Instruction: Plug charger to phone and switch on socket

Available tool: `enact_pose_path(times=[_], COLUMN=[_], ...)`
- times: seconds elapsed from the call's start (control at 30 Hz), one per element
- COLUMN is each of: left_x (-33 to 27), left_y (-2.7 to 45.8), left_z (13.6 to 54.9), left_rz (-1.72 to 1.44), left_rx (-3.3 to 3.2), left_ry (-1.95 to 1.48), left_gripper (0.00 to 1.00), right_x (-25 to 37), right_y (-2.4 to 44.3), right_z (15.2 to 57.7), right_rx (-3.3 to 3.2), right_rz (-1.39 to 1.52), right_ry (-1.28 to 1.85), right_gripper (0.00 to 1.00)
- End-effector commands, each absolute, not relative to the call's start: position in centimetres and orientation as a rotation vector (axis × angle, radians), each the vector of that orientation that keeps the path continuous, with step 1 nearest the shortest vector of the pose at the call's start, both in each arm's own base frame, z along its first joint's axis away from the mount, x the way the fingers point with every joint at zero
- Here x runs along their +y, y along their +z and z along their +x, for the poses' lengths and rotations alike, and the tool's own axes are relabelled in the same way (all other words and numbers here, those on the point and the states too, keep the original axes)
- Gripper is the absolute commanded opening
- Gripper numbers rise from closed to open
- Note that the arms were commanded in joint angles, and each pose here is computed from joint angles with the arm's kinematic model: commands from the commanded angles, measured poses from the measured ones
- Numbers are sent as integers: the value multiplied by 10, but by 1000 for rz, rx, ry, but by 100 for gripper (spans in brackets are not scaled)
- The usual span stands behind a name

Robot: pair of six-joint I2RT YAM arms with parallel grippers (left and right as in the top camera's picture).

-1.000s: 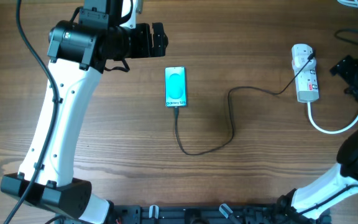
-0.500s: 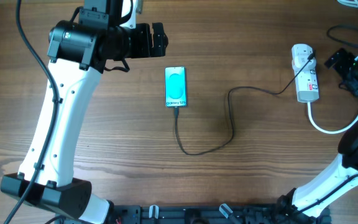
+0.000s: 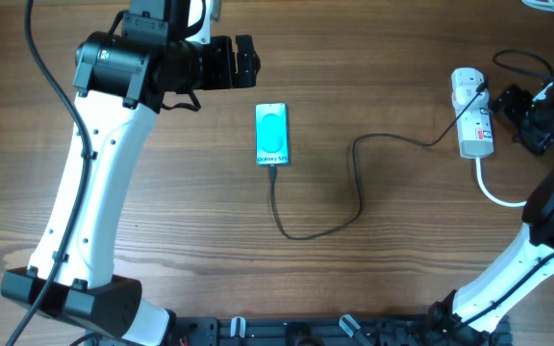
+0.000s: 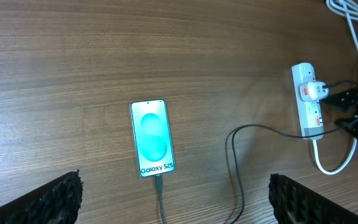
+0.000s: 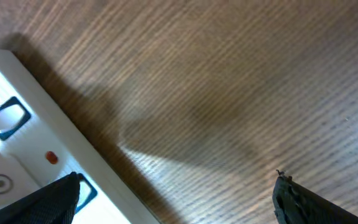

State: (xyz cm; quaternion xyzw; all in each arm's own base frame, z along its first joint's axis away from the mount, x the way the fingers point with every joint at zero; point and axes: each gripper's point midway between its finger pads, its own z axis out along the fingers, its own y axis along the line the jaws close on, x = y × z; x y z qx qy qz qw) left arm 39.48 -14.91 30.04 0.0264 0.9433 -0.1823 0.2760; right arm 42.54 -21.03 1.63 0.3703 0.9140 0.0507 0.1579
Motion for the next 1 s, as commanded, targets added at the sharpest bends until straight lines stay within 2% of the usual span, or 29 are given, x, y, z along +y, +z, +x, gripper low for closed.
enact_pose_path(times=[0.0,0.97], left_x=[-147,-147], left_y=[297,297], left_z=[397,397], left_rz=[69,69], left_rx=[2542,2542], left_ry=[-480,-480], left_gripper=[100,100], right_x=[-199,-177], right_y=[4,-11], right_z=[431,417], right_rx=[2629,2696], right_rz=[1044,1046], right_ry=[176,249], right_gripper=[100,100])
